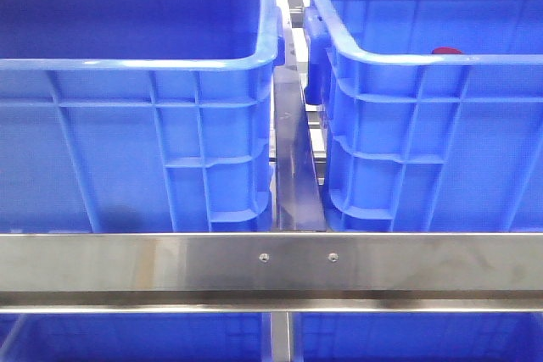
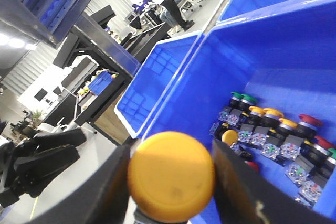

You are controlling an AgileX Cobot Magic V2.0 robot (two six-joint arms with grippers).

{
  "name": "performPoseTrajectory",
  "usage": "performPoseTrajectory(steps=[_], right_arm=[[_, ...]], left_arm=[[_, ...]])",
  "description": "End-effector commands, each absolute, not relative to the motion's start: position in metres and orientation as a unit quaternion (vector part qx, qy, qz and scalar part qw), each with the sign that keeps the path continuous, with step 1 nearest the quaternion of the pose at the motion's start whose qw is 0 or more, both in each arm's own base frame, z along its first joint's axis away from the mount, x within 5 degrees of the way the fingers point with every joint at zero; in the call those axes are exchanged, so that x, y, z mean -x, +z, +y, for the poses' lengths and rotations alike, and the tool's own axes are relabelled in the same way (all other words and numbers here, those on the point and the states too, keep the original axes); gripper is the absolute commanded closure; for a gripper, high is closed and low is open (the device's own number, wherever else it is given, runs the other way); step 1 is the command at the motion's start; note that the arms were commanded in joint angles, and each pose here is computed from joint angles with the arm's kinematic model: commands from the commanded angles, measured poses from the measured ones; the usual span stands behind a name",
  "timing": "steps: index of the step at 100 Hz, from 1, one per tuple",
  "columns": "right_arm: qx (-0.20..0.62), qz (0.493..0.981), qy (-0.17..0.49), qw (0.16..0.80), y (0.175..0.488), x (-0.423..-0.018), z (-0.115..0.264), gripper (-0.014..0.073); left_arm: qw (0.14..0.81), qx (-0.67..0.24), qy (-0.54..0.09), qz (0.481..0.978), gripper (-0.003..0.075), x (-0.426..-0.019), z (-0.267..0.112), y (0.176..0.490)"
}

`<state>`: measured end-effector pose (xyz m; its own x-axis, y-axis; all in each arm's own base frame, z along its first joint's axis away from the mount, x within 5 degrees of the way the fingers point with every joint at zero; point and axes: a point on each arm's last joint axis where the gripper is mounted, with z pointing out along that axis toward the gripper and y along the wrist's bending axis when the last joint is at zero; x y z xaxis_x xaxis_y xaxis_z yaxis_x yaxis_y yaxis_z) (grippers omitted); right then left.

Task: Pick red and yellow buttons and place in box
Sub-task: 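Carry the yellow button into the crate beside the red button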

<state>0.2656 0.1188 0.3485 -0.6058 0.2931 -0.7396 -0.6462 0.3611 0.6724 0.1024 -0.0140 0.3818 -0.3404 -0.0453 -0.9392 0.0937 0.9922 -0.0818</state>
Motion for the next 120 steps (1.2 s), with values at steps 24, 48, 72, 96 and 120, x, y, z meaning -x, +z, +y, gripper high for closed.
performPoseTrajectory(steps=[24, 48, 72, 96, 120], right_arm=[[0.122, 0.688, 0.512, 0.5, 0.367, -0.271, 0.109, 0.0376], [0.083, 0.711, 0.421, 0.556, 0.362, -0.287, 0.08, 0.0376], [0.009, 0.747, 0.252, 0.615, 0.354, -0.305, 0.027, 0.0376], [-0.036, 0.788, 0.062, 0.611, 0.333, -0.326, -0.015, 0.0376], [-0.058, 0.808, 0.036, 0.585, 0.307, -0.363, -0.043, 0.0382]], left_arm=[[0.618, 0.029, -0.046, 0.784, 0.0332, -0.073, -0.002, 0.372], [0.622, 0.029, -0.047, 0.781, 0.073, -0.067, -0.001, 0.367], [0.623, 0.029, -0.047, 0.781, 0.0739, -0.067, -0.001, 0.367], [0.623, 0.029, -0.047, 0.78, 0.0739, -0.067, -0.001, 0.367], [0.623, 0.029, -0.047, 0.78, 0.0739, -0.067, -0.001, 0.367]])
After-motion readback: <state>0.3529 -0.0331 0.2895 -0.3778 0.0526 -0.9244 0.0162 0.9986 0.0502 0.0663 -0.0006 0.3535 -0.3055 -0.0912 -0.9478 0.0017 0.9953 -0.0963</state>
